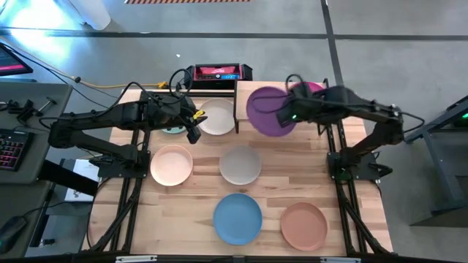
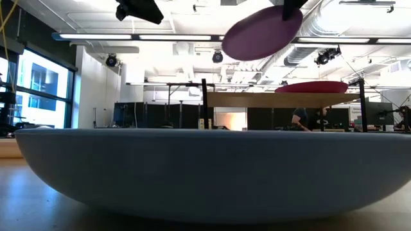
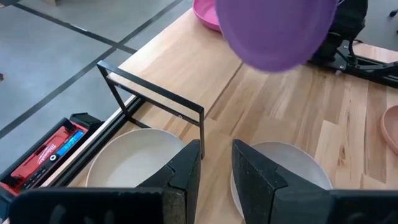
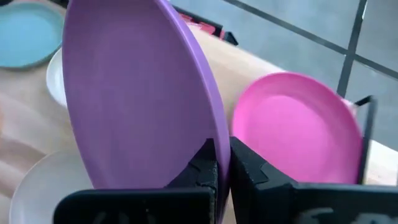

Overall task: Place and stack plates onto a shelf
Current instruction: Stack the purple plate on top of the pink plate on the shelf

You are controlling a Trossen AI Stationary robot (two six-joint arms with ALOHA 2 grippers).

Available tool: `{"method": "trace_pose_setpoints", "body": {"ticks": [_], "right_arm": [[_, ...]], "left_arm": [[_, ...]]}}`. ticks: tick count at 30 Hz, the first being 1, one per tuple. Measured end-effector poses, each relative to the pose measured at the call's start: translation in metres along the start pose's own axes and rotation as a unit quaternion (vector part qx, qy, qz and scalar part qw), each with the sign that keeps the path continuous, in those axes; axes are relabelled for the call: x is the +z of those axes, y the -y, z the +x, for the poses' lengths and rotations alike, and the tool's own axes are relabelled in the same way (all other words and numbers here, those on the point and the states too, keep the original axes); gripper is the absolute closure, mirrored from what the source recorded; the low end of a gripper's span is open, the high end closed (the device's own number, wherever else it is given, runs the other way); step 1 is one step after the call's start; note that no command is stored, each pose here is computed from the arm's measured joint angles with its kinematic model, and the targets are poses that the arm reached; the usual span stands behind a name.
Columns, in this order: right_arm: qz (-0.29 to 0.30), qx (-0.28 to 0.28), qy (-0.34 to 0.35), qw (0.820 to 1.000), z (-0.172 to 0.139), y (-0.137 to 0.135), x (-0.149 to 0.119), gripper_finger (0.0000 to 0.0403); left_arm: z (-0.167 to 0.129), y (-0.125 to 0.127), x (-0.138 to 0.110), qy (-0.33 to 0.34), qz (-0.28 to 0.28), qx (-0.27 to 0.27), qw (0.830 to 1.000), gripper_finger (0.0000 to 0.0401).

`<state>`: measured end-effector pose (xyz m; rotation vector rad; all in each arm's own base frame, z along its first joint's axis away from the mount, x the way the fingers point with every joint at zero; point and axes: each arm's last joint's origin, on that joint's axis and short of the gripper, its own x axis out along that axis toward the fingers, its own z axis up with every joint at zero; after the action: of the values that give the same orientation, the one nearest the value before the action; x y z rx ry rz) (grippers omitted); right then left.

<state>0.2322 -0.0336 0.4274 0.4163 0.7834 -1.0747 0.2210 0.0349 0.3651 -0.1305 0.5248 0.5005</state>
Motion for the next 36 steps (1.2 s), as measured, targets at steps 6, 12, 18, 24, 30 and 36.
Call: {"method": "trace_pose_setpoints", "body": {"ticks": [6, 12, 18, 24, 30, 36], "right_arm": [[0.032, -0.014, 0.016, 0.999, -0.005, 0.035, 0.012, 0.0403], [0.058, -0.015, 0.030, 0.998, -0.016, 0.063, 0.016, 0.0403], [0.085, -0.016, 0.052, 0.995, -0.028, 0.084, 0.015, 0.0403], [0.110, -0.034, 0.073, 0.991, -0.024, 0.092, 0.004, 0.0403], [0.184, -0.006, 0.090, 0.979, -0.003, 0.104, -0.034, 0.0403], [0.281, 0.030, 0.137, 0.949, 0.004, 0.130, -0.068, 0.0403]], "left_arm": [[0.000, 0.000, 0.000, 0.000, 0.000, 0.000, 1.000, 0.0322], [0.000, 0.000, 0.000, 0.001, 0.000, 0.004, 1.000, 0.0322], [0.000, 0.000, 0.000, 0.001, 0.000, 0.004, 1.000, 0.0323], [0.000, 0.000, 0.000, 0.001, 0.000, 0.004, 1.000, 0.0323], [0.000, 0.000, 0.000, 0.001, 0.000, 0.004, 1.000, 0.0323], [0.000, 0.000, 0.000, 0.001, 0.000, 0.005, 1.000, 0.0322]]}}
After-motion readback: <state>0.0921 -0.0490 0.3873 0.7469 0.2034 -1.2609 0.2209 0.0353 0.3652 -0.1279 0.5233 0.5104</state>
